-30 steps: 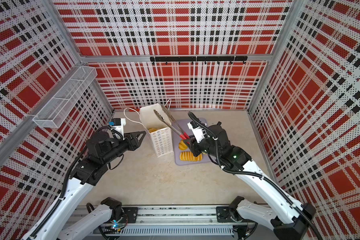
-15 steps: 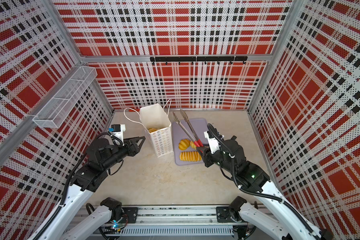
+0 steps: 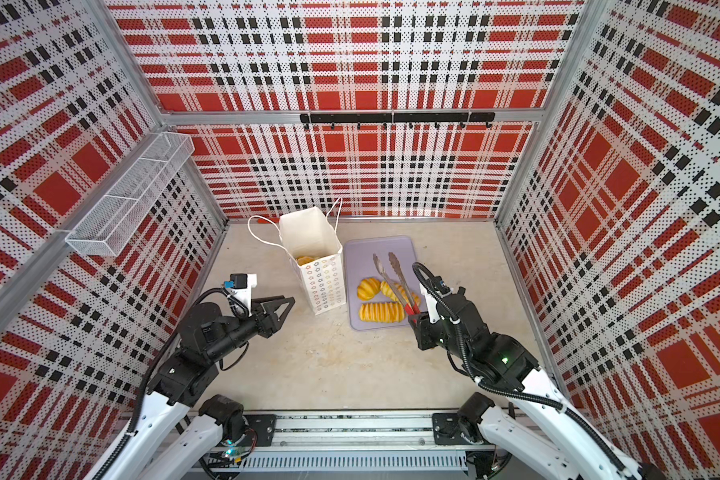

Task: Place the fake bread into the paper bag
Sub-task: 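Withdraw the tongs toward the tray while the left gripper releases the bag, then move the open tongs over the farthest striped roll on the tray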

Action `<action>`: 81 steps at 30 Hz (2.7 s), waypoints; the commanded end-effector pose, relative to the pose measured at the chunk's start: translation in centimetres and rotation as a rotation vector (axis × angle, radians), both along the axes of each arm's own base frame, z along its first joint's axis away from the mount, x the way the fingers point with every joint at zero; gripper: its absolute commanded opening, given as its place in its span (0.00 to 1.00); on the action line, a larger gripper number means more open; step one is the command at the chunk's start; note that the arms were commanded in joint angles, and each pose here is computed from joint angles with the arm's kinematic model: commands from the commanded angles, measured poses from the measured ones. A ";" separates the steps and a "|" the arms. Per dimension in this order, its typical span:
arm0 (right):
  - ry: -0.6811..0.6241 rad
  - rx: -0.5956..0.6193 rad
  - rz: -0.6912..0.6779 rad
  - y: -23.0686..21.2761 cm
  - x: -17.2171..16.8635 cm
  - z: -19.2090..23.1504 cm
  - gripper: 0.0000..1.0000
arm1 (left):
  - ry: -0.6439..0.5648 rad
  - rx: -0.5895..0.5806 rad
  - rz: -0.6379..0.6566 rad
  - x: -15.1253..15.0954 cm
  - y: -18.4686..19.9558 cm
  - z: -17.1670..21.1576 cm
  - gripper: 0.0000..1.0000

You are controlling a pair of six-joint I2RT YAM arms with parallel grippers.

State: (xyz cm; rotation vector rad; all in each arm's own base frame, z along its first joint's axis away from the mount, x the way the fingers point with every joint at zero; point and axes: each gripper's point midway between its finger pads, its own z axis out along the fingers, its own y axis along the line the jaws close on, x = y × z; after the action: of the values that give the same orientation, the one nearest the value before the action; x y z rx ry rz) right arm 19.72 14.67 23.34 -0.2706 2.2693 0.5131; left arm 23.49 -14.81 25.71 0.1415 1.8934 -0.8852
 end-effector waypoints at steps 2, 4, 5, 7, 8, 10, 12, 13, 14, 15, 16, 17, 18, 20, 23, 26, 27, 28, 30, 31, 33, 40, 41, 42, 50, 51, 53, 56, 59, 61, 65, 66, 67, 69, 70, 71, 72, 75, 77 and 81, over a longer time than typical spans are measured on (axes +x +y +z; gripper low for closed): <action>0.029 0.009 -0.041 -0.7 -0.6 -0.3 0.32 | -0.062 -0.014 -0.070 -0.6 -1.0 1.0 0.51; 0.044 0.003 -0.044 -0.9 -0.8 -0.6 0.32 | -0.063 -0.016 -0.090 -0.9 -1.4 1.0 0.51; 0.053 0.000 -0.046 -1.0 -0.9 -0.8 0.32 | -0.064 -0.017 -0.097 -1.1 -1.6 1.0 0.51; 0.064 -0.008 -0.048 -1.1 -1.1 -1.1 0.32 | -0.067 -0.015 -0.104 -1.3 -1.8 1.0 0.51; 0.068 -0.013 -0.049 -1.2 -1.2 -1.3 0.32 | -0.069 -0.015 -0.106 -1.5 -2.0 0.9 0.52; 0.093 0.001 -0.073 -1.3 -1.3 -1.7 0.32 | -0.068 -0.013 -0.114 -1.7 -2.3 0.9 0.52; 0.110 -0.006 -0.079 -1.4 -1.4 -2.2 0.32 | -0.065 -0.012 -0.132 -1.9 -2.7 0.8 0.52; 0.118 -0.009 -0.080 -1.4 -1.5 -2.4 0.32 | -0.063 -0.012 -0.141 -2.1 -2.9 0.7 0.52; 0.125 -0.013 -0.081 -1.5 -1.5 -2.6 0.32 | -0.061 -0.011 -0.152 -2.2 -3.2 0.7 0.52; 0.130 -0.018 -0.084 -1.5 -1.5 -2.7 0.32 | -0.062 -0.011 -0.161 -2.4 -3.4 0.7 0.52; 0.133 -0.024 -0.088 -1.6 -1.5 -2.8 0.32 | -0.062 -0.011 -0.170 -2.6 -3.6 0.7 0.52; 0.135 -0.031 -0.092 -1.7 -1.5 -2.8 0.32 | -0.062 -0.009 -0.179 -2.8 -3.8 0.6 0.52; 0.136 -0.037 -0.094 -1.8 -1.4 -2.8 0.32 | -0.064 -0.009 -0.189 -3.0 -4.0 0.6 0.52; 0.142 -0.056 -0.098 -1.9 -1.4 -2.9 0.32 | -0.065 -0.008 -0.204 -3.3 -4.3 0.6 0.52; 0.160 -0.092 -0.093 -2.1 -1.5 -3.1 0.32 | -0.069 -0.009 -0.231 -3.8 -4.8 0.6 0.52; 0.168 -0.108 -0.078 -2.0 -1.5 -3.0 0.32 | -0.069 -0.010 -0.253 -4.3 -5.2 0.6 0.53; 0.161 -0.123 -0.052 -1.8 -1.5 -2.9 0.32 | -0.072 -0.010 -0.258 -4.3 -5.4 0.7 0.53; 0.157 -0.130 -0.038 -1.7 -1.5 -2.7 0.32 | -0.075 -0.009 -0.264 -4.4 -5.5 0.7 0.53; 0.148 -0.143 -0.001 -1.4 -1.5 -2.1 0.32 | -0.083 -0.008 -0.278 -4.6 -5.8 0.8 0.53; 0.145 -0.151 0.017 -1.3 -1.6 -1.8 0.32 | -0.086 -0.007 -0.288 -4.7 -6.0 0.8 0.53; 0.131 -0.168 0.047 -1.2 -1.6 -1.0 0.32 | -0.095 -0.004 -0.309 -4.9 -6.5 0.9 0.53; 0.053 -0.167 0.163 -0.1 -1.8 2.3 0.32 | -0.085 0.028 -0.344 -5.2 -7.8 -0.1 0.53; 0.041 -0.182 0.165 -0.2 -1.6 2.7 0.32 | -0.081 0.031 -0.349 -5.3 -8.0 -0.3 0.53; 0.024 -0.195 0.159 -0.4 -1.4 3.3 0.32 | -0.082 0.031 -0.353 -5.4 -8.1 -0.3 0.53; -0.055 -0.372 0.133 -2.0 0.7 5.1 0.32 | -0.113 0.044 -0.354 -5.6 -7.9 -0.3 0.54; -0.056 -0.399 0.136 -2.1 0.9 5.1 0.31 | -0.113 0.044 -0.355 -5.6 -7.9 -0.3 0.54; -0.068 -0.462 0.125 -2.6 1.6 5.1 0.31 | -0.119 0.042 -0.349 -5.6 -7.8 -0.2 0.54; -0.071 -0.529 0.135 -3.0 2.3 4.8 0.31 | -0.131 0.038 -0.340 -5.7 -7.6 0.1 0.54; -0.072 -0.561 0.162 -3.0 2.8 4.2 0.31 | -0.134 0.039 -0.331 -5.7 -7.4 0.1 0.54; -0.065 -0.603 0.183 -3.3 2.9 3.4 0.31 | -0.137 0.042 -0.325 -5.6 -7.4 0.1 0.54; -0.022 -0.690 0.211 -3.9 2.9 0.6 0.30 | -0.128 0.050 -0.323 -5.4 -7.4 -0.2 0.54; -0.026 -0.676 0.223 -3.6 2.9 0.5 0.30 | -0.125 0.052 -0.324 -5.4 -7.5 -0.3 0.54; -0.027 -0.669 0.228 -3.4 2.9 0.5 0.30 | -0.119 0.055 -0.330 -5.4 -7.6 -0.5 0.54; -0.018 -0.678 0.226 -3.4 3.1 0.2 0.30 | -0.109 0.058 -0.344 -5.5 -7.8 -0.8 0.54; -0.015 -0.680 0.229 -3.3 3.2 0.2 0.30 | -0.104 0.059 -0.357 -5.6 -8.1 -1.0 0.54; -0.011 -0.679 0.235 -3.1 3.2 0.0 0.30 | -0.099 0.061 -0.365 -5.6 -8.2 -1.1 0.54; -0.006 -0.679 0.237 -3.1 3.2 -0.1 0.30 | -0.093 0.065 -0.372 -5.6 -8.4 -1.3 0.54; 0.003 -0.668 0.248 -2.5 3.5 -0.7 0.30 | -0.082 0.072 -0.381 -5.6 -8.6 -1.6 0.54; 0.011 -0.671 0.258 -2.2 3.7 -1.4 0.30 | -0.078 0.075 -0.380 -5.6 -8.7 -1.8 0.54; 0.030 -0.682 0.250 -2.0 4.2 -1.9 0.30 | -0.082 0.080 -0.383 -5.9 -8.9 -1.8 0.54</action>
State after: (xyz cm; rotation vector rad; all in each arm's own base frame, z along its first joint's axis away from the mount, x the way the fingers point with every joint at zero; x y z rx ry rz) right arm 23.08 12.16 21.16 -0.9054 2.4110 -0.1666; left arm 18.00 -23.39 23.70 0.5667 1.8841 -1.0373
